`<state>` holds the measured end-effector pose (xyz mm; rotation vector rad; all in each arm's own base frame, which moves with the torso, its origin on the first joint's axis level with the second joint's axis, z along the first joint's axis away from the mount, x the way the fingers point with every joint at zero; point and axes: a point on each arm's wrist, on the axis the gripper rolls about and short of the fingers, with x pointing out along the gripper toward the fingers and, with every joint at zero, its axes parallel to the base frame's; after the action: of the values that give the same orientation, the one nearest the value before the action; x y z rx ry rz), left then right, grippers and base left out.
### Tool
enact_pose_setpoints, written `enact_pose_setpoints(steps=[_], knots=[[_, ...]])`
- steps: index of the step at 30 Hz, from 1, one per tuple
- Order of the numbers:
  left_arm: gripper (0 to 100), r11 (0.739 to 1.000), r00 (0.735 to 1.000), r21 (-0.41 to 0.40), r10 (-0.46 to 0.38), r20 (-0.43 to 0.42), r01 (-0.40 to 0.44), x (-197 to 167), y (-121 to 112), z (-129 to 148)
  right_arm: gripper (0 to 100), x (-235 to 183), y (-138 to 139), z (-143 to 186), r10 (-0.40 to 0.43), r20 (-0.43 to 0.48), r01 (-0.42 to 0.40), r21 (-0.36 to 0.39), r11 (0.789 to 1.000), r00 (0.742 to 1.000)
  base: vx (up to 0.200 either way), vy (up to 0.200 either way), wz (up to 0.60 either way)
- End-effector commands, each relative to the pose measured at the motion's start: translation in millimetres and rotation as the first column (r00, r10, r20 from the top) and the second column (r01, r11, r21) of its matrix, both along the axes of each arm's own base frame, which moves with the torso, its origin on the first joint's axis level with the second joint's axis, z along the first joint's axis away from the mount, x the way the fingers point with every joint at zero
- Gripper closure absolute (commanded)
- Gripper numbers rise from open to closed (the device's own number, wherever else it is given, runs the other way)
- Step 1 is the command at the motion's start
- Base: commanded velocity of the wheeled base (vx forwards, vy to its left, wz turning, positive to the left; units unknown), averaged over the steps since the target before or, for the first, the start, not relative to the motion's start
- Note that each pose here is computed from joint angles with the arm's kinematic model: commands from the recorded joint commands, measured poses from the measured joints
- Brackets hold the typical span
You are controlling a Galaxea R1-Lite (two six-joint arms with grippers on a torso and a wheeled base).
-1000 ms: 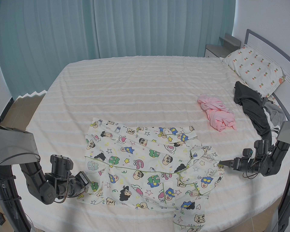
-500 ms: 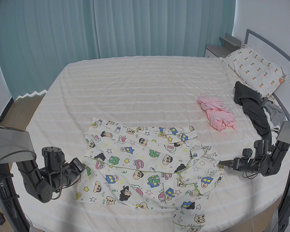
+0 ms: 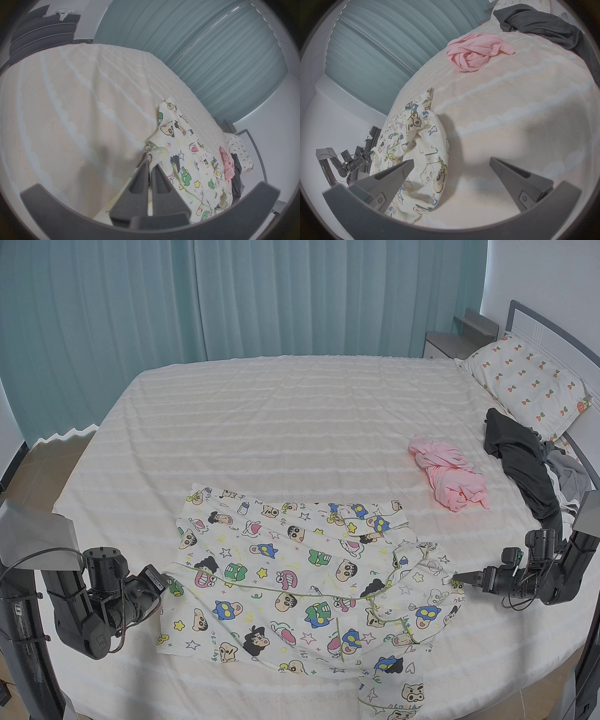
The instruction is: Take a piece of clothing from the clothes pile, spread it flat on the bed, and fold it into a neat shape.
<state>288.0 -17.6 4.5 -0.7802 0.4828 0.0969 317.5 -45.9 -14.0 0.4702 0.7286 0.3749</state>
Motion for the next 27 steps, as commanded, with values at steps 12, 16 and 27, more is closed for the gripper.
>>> enact_pose_setpoints(steps=[12, 16, 27], knots=[[0, 1.000, 1.000, 0.013, 0.016, -0.001, -0.016, -1.4, 8.7, -3.1, 0, 0.1, 0.0, 0.9, 0.000, 0.003, 0.000, 0.000, 1.000, 1.000, 0.000, 0.000, 0.00], [0, 1.000, 1.000, -0.003, -0.006, 0.009, 0.006, -11.4, 13.1, 6.1, 0, 0.1, 0.0, 1.8, 0.001, 0.006, -0.001, 0.000, 1.000, 1.000, 0.000, 0.000, 0.00], [0, 0.891, 0.897, 0.149, -0.399, -0.191, 0.429, -74.8, 16.1, -13.4, 0, -1.9, 0.9, 5.5, 0.004, 0.013, -0.004, 0.000, 1.000, 1.000, 0.000, 0.000, 0.00]])
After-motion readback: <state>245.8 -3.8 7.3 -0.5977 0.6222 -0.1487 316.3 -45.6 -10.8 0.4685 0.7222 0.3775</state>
